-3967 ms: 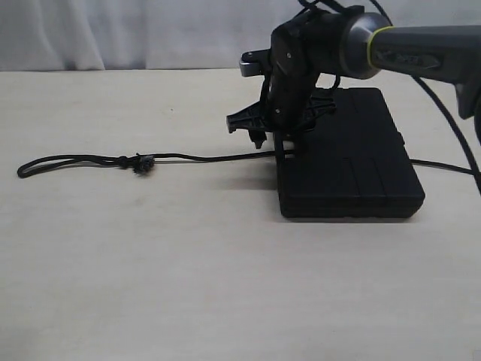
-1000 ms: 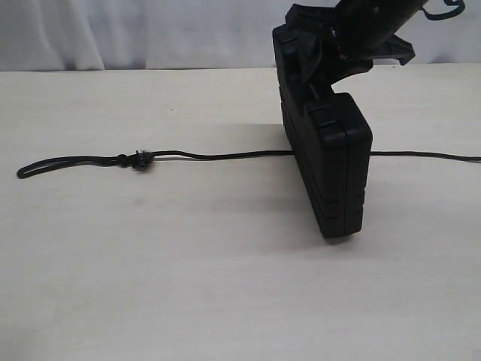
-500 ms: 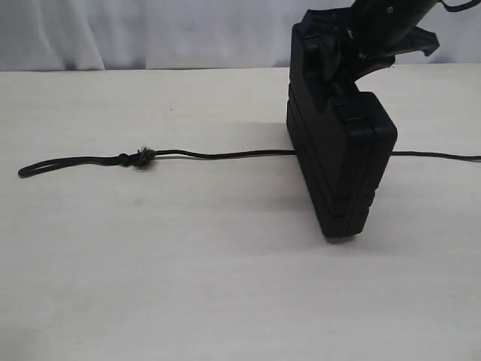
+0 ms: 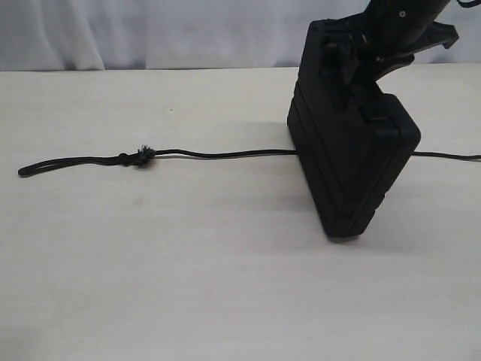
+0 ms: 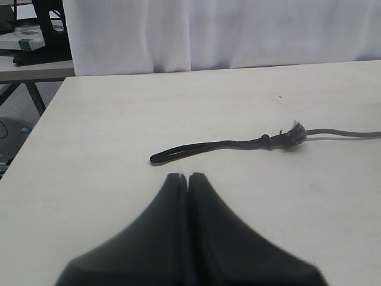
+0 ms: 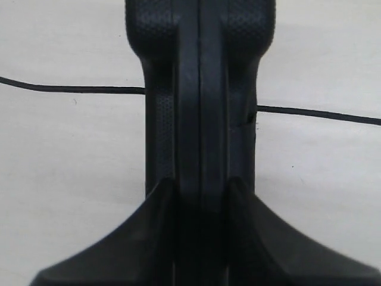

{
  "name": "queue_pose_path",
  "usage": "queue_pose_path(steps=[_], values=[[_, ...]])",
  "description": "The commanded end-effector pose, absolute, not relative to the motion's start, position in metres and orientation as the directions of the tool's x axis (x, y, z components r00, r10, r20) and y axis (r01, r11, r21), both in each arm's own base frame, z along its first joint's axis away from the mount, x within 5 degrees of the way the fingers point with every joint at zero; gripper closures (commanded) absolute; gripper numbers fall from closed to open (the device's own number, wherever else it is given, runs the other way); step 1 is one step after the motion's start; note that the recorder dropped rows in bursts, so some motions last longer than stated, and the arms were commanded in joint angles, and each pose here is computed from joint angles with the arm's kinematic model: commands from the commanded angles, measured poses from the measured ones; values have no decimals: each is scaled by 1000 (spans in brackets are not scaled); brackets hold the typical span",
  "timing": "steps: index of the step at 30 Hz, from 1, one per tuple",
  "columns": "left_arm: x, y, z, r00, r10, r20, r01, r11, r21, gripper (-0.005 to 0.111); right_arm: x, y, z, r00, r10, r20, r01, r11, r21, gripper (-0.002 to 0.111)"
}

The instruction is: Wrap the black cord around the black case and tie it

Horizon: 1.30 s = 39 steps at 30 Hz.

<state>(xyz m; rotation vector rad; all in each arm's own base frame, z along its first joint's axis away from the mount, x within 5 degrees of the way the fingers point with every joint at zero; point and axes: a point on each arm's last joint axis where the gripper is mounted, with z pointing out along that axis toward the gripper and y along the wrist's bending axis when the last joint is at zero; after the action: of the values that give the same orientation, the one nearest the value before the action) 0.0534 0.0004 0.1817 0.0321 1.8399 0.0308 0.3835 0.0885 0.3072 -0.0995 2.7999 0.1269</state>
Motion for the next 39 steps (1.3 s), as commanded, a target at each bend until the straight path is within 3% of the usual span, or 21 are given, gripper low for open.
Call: queue_pose_path(steps=[1, 10, 16, 39], values=[[54, 0, 183, -249, 31, -968, 7, 1000, 30, 107, 387, 82, 300, -941, -85, -326, -98, 995, 23, 104], [54, 0, 183, -249, 31, -968, 7, 1000, 30, 107, 388, 82, 300, -935, -117, -336, -129, 992, 14, 104], [54, 0, 183, -249, 31, -968, 7, 1000, 30, 107, 382, 80, 298, -953, -148, -265, -154, 988, 0, 104], [53, 0, 182, -253, 34, -967, 7, 999, 33, 107, 384, 81, 301, -946, -143, -291, -151, 989, 5, 104]])
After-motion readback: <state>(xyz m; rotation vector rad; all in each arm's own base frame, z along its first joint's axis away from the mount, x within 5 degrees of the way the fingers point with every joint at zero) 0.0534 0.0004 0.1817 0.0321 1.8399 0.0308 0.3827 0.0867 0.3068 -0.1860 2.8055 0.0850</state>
